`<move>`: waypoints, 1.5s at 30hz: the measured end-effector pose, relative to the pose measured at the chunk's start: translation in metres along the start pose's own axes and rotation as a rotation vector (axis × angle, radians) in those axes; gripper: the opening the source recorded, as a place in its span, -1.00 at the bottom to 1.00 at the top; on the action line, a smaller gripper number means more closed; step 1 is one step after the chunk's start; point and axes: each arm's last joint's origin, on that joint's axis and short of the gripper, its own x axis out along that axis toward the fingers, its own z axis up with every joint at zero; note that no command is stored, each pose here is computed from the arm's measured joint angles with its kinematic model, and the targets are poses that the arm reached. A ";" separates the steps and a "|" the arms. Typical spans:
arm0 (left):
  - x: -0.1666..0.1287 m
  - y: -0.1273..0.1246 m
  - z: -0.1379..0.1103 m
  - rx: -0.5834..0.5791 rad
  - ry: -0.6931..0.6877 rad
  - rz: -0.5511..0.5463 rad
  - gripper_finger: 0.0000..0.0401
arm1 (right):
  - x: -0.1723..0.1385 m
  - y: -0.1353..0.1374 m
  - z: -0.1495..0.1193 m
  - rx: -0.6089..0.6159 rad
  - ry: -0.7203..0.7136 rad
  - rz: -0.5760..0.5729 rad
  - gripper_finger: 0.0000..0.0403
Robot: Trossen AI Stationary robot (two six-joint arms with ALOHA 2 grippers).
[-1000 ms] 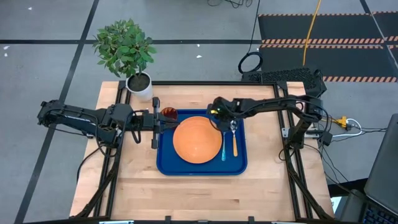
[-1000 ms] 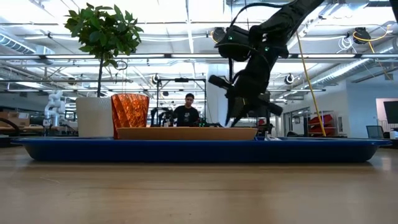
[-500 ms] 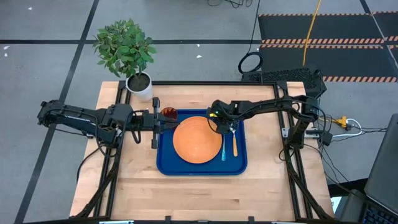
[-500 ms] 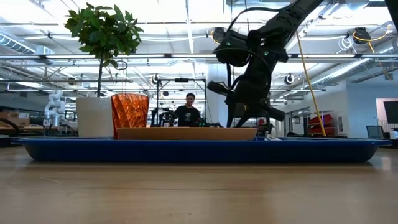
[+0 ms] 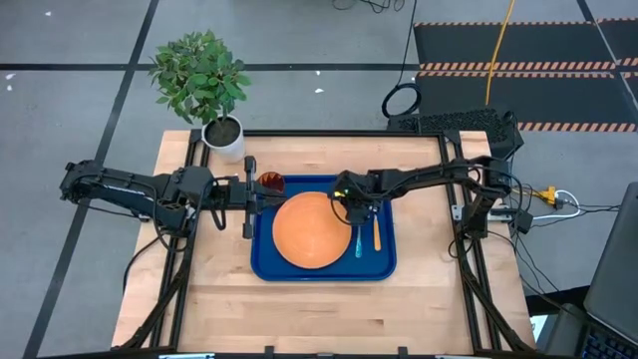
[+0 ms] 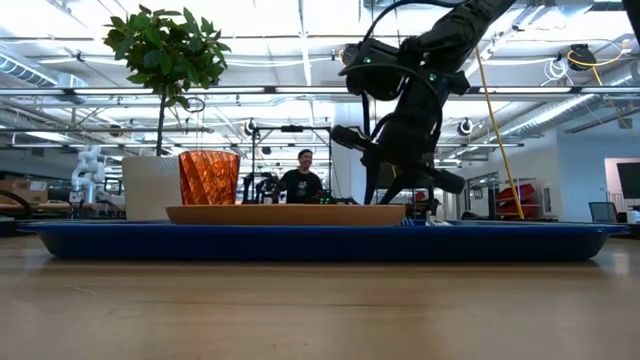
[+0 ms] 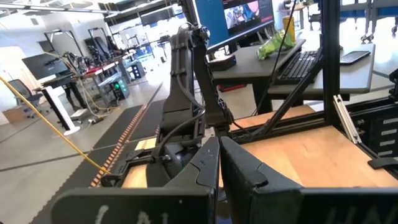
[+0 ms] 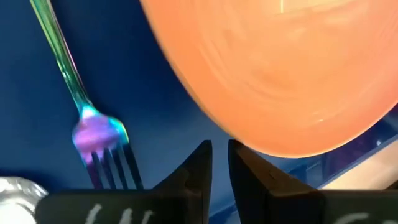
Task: Pick and place plate/cup/fork/spoon on tray
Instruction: Adjust the plate on the serving tray
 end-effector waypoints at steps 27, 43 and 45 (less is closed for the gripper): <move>0.000 0.000 -0.001 0.000 0.011 -0.003 -0.90 | -0.023 -0.006 0.005 0.042 0.115 -0.074 -0.78; 0.000 0.000 -0.001 -0.004 0.013 -0.003 -0.90 | -0.078 -0.002 0.001 0.838 0.067 -0.152 -0.78; 0.000 0.000 -0.001 -0.004 0.013 -0.003 -0.90 | -0.082 -0.001 0.003 0.926 0.063 -0.157 -0.78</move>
